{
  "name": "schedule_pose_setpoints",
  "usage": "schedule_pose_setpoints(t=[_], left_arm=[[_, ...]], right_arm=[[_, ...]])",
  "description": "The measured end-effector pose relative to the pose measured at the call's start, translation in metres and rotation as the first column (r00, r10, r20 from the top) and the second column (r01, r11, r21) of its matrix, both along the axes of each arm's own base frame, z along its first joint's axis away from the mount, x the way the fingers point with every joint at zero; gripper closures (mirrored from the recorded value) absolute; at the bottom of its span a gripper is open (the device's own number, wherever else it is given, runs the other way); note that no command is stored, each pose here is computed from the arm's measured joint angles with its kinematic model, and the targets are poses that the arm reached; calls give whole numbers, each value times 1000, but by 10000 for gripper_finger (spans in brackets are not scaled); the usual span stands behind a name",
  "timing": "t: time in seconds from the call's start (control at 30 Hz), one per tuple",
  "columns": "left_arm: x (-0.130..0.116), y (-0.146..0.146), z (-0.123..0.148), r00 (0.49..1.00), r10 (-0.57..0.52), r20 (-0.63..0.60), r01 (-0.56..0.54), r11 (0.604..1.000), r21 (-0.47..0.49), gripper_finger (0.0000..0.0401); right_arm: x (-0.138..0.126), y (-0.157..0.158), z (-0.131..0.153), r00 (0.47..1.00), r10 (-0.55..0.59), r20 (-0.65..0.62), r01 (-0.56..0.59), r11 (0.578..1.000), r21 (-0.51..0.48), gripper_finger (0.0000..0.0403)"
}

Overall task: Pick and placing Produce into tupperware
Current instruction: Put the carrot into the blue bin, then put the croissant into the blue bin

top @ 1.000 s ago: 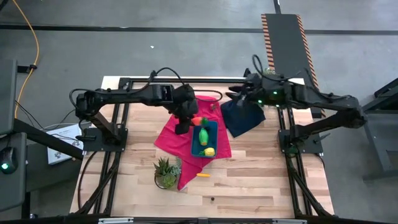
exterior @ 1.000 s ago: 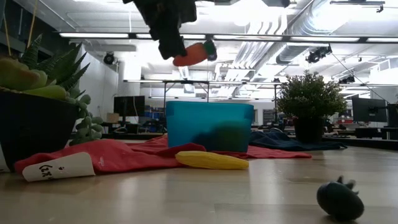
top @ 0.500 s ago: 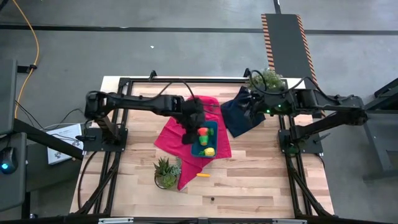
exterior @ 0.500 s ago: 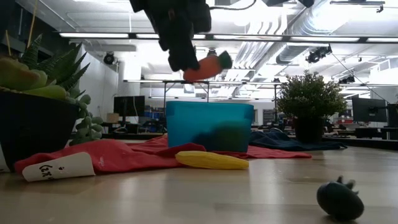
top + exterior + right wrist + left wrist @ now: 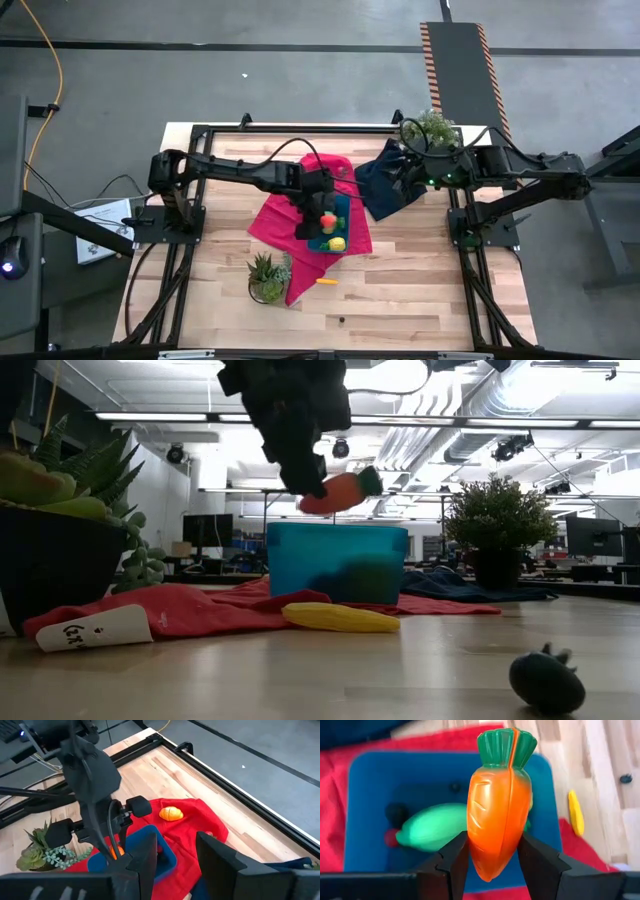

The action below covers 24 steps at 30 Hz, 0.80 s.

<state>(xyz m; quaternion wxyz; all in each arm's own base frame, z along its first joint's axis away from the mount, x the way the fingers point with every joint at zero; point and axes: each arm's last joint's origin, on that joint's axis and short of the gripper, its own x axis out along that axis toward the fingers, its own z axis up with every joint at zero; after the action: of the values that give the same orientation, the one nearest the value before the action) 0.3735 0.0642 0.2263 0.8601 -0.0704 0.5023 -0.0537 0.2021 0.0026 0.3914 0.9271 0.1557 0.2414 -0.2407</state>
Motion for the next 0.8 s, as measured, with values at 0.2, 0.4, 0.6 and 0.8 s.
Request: schedule_pose_setpoints(t=[0.2, 0.4, 0.6, 0.8], left_arm=[[2, 0, 2, 1000, -1, 30, 1, 1000, 3, 227], [2, 0, 2, 1000, 1, 26, -1, 1000, 4, 193], [-3, 6, 1, 999, 46, -24, -44, 998, 48, 194], [-16, 27, -2, 988, 105, -115, -102, 994, 29, 224]], right_arm=[[0, 0, 0, 1000, 0, 0, 0, 1000, 0, 273], [0, 0, 0, 1000, 0, 0, 0, 1000, 0, 273], [0, 0, 0, 1000, 0, 0, 0, 1000, 0, 273], [0, 0, 0, 1000, -5, 1, 5, 1000, -3, 273]])
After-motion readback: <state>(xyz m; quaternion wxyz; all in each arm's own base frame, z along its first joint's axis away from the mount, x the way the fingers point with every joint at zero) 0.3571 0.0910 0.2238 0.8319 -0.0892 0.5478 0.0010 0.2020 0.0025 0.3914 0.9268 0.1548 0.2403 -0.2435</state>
